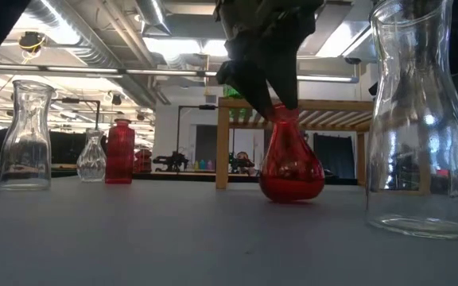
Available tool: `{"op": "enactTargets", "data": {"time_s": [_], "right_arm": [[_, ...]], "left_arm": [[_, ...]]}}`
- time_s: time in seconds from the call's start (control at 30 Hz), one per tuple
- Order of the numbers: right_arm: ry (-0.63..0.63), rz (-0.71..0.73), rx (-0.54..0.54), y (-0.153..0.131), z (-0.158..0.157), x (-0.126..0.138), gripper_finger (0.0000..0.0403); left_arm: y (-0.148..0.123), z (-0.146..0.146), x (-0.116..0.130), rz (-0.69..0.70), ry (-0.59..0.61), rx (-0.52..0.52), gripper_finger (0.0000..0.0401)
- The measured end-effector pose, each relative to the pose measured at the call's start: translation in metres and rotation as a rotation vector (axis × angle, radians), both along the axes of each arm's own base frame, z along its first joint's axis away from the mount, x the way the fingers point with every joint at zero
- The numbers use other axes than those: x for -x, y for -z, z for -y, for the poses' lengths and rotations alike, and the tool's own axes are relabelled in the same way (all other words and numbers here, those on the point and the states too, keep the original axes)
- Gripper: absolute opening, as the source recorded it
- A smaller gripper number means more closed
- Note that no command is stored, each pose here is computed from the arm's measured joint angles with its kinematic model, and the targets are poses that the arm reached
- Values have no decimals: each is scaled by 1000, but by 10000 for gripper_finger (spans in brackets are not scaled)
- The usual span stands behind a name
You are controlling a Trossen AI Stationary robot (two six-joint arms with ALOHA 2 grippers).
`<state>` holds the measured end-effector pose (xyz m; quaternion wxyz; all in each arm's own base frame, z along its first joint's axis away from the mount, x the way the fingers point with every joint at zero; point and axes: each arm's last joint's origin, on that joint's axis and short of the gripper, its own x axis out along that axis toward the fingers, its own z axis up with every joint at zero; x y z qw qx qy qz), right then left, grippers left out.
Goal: Sort vases onto shelf
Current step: Put the center red vase on the shelf
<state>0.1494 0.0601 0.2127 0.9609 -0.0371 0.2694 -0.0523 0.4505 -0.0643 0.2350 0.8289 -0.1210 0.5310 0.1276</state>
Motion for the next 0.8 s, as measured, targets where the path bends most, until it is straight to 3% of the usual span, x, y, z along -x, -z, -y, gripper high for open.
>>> {"op": "enactTargets", "data": {"time_s": [0.23, 0.5, 0.67, 0.8], "right_arm": [[0, -1, 0, 0, 0, 0, 195], [0, 1, -1, 0, 0, 0, 195], [1, 23, -13, -2, -1, -1, 195], [3, 83, -47, -7, -2, -4, 195]], "left_arm": [[-5, 0, 2, 6, 12, -28, 262], [-40, 13, 22, 51, 49, -38, 262], [-47, 37, 43, -22, 74, -170, 262], [-32, 58, 53, -48, 87, -258, 261]]}}
